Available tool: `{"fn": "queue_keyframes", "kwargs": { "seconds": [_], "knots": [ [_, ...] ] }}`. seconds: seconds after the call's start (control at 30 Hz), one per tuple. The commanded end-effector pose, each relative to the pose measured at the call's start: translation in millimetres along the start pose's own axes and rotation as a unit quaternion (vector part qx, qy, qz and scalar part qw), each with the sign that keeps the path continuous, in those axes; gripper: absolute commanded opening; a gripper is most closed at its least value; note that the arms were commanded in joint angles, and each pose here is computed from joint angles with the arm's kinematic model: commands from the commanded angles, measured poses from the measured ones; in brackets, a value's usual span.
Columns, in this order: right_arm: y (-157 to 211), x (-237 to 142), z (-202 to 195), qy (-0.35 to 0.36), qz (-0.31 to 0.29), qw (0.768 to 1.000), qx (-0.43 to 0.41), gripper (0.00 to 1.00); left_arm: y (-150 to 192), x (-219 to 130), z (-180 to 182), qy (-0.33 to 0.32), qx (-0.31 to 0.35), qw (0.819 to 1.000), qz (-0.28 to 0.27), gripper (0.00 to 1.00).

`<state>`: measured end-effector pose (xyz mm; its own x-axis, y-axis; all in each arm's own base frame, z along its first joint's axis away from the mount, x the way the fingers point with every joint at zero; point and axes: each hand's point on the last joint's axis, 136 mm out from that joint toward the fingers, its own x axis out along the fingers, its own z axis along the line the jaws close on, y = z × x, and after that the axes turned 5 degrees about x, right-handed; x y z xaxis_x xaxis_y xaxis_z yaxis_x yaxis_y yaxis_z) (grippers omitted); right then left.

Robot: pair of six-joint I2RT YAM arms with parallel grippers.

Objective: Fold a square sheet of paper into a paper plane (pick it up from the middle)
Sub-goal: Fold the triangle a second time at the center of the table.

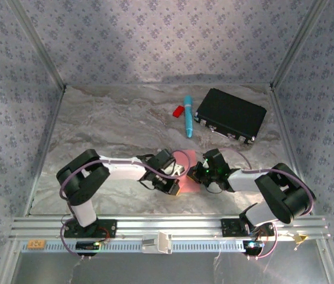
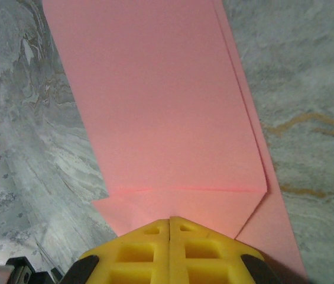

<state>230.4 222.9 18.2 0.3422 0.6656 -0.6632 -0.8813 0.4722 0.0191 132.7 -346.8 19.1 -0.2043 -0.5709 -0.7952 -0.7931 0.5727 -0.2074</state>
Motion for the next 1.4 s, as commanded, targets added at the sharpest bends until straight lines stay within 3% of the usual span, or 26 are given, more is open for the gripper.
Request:
{"fn": "queue_keyframes", "kwargs": {
  "seconds": [0.0,0.33,0.53,0.67,0.97,1.23,1.37],
  "knots": [
    [-1.1,-1.7,-34.5,0.057,-0.013,0.998,0.023,0.00,7.5,-11.5,-8.8,0.003,0.018,1.000,0.001,0.02],
    [-1.1,-1.8,-31.6,0.052,-0.013,0.998,0.022,0.00,-49.1,-37.9,-21.4,0.035,0.004,0.995,-0.090,0.03],
    [-1.6,-2.3,-30.1,0.051,-0.014,0.998,0.022,0.00,-68.4,-18.4,-14.2,0.037,-0.006,0.996,-0.077,0.03],
    [-2.6,-2.0,-27.2,0.046,-0.014,0.999,0.020,0.00,-60.3,-2.1,-0.9,0.027,-0.020,0.998,-0.053,0.01],
    [-12.3,-8.4,4.7,0.007,-0.023,1.000,-0.014,0.00,-5.6,20.5,43.3,-0.030,-0.052,0.998,-0.006,0.00],
    [4.6,-3.0,22.8,-0.008,-0.002,0.999,-0.050,0.00,-10.0,20.1,42.5,-0.031,-0.050,0.998,-0.012,0.00],
    [2.5,-0.3,-13.4,0.044,-0.012,0.999,-0.019,0.00,-14.1,18.0,41.1,-0.030,-0.047,0.998,-0.016,0.00]
  ]
}}
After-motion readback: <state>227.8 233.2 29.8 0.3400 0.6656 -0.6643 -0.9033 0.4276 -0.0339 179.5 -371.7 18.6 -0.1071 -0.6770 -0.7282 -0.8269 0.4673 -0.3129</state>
